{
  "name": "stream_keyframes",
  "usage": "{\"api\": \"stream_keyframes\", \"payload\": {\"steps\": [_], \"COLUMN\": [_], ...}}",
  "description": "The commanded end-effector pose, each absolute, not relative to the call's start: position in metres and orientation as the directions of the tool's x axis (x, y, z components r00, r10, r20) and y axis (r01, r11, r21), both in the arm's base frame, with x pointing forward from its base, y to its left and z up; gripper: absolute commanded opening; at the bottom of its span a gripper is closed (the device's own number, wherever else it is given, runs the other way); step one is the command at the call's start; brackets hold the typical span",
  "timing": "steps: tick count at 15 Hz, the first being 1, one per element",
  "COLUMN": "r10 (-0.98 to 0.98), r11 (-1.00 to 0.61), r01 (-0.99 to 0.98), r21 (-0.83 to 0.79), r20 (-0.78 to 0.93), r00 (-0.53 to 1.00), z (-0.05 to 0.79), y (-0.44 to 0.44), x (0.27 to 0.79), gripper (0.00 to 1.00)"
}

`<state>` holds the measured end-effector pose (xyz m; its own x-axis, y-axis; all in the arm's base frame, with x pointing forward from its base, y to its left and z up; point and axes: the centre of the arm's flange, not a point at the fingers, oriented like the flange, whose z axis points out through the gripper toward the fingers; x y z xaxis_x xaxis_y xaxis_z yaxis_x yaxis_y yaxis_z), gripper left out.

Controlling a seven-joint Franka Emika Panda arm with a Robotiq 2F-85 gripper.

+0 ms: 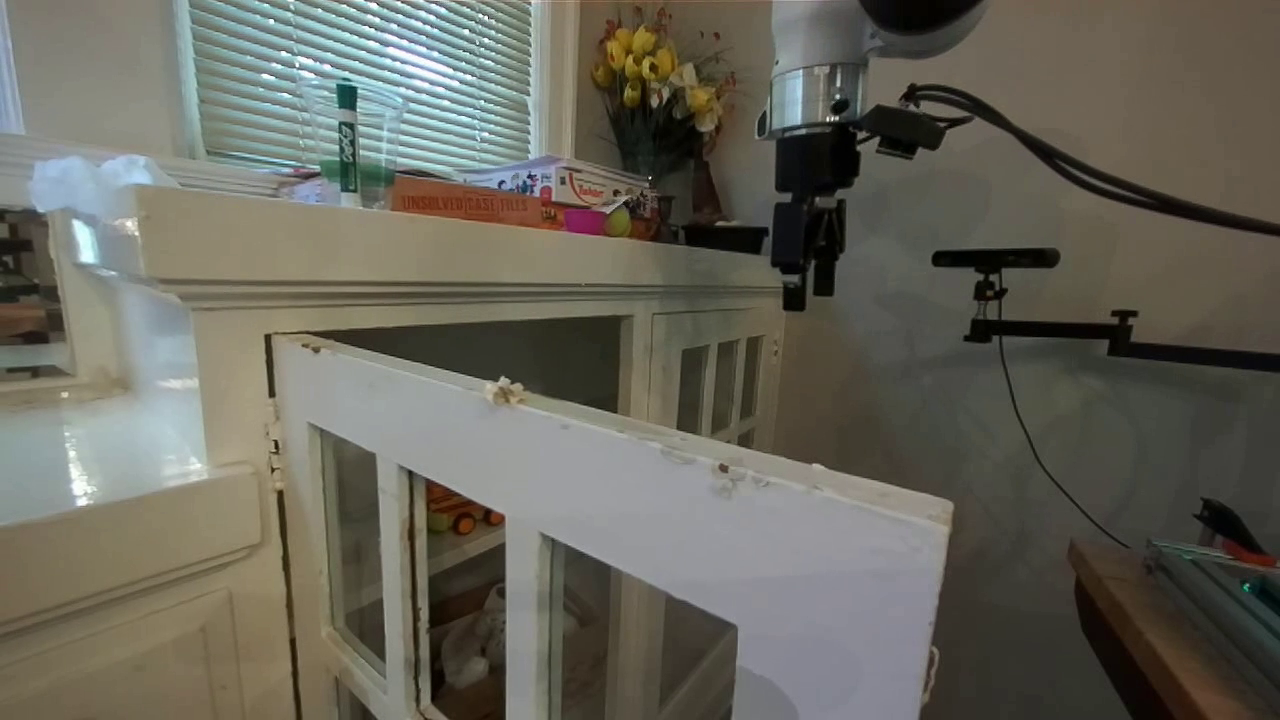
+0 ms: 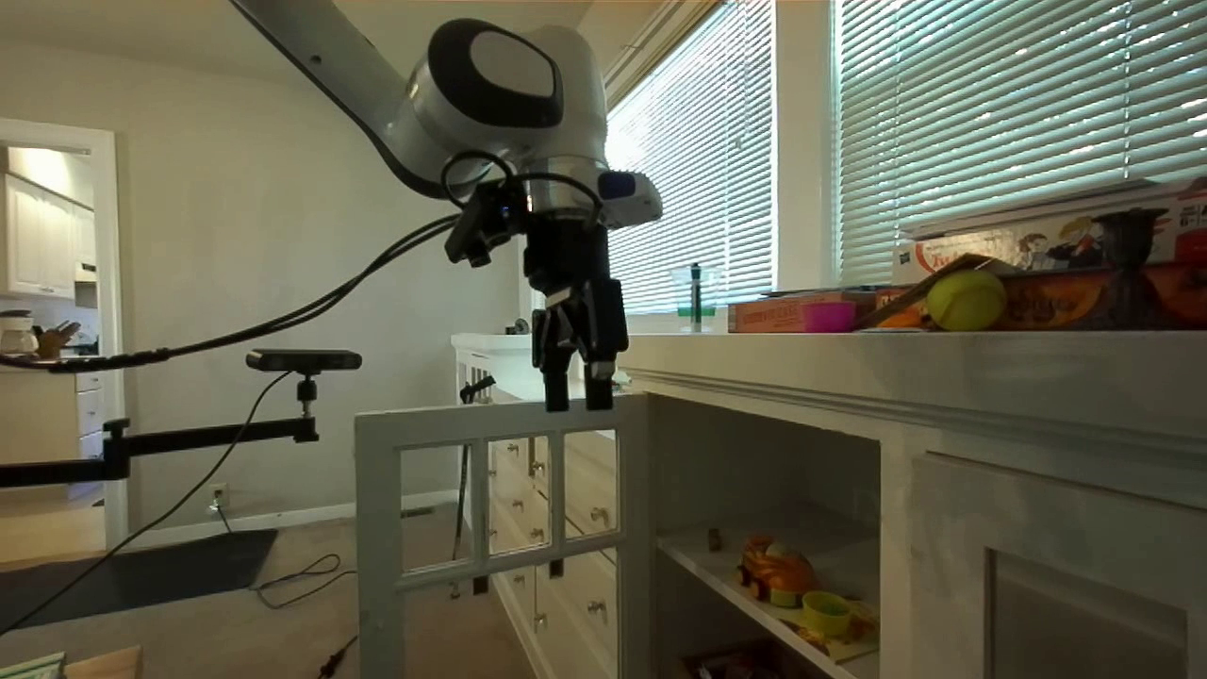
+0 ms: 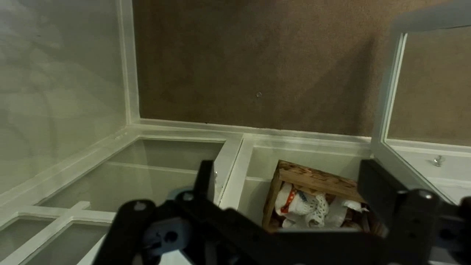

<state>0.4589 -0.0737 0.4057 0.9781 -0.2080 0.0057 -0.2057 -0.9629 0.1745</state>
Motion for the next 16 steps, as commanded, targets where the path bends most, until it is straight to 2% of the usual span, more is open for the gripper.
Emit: {"api": "stream_keyframes", "payload": {"steps": [1, 3, 4, 16], "r10": [-0.212, -0.186, -0.204, -0.194], "r11": [-0.962, -0.979, -0.968, -0.975], "r01": [-0.202, -0.182, -0.198, -0.19], "r21": [0.184, 0.096, 0.152, 0.117], "r20": [-0.037, -0.034, -0.024, -0.017], "r00": [0.977, 0.982, 0.979, 0.981], "z": [0.402, 0.421, 0.399, 0.414], "y": [-0.069, -0.062, -0.067, -0.062], "x": [0.467, 0.459, 0.462, 0.461], "gripper": [1.0, 1.0, 1.0, 1.0]}}
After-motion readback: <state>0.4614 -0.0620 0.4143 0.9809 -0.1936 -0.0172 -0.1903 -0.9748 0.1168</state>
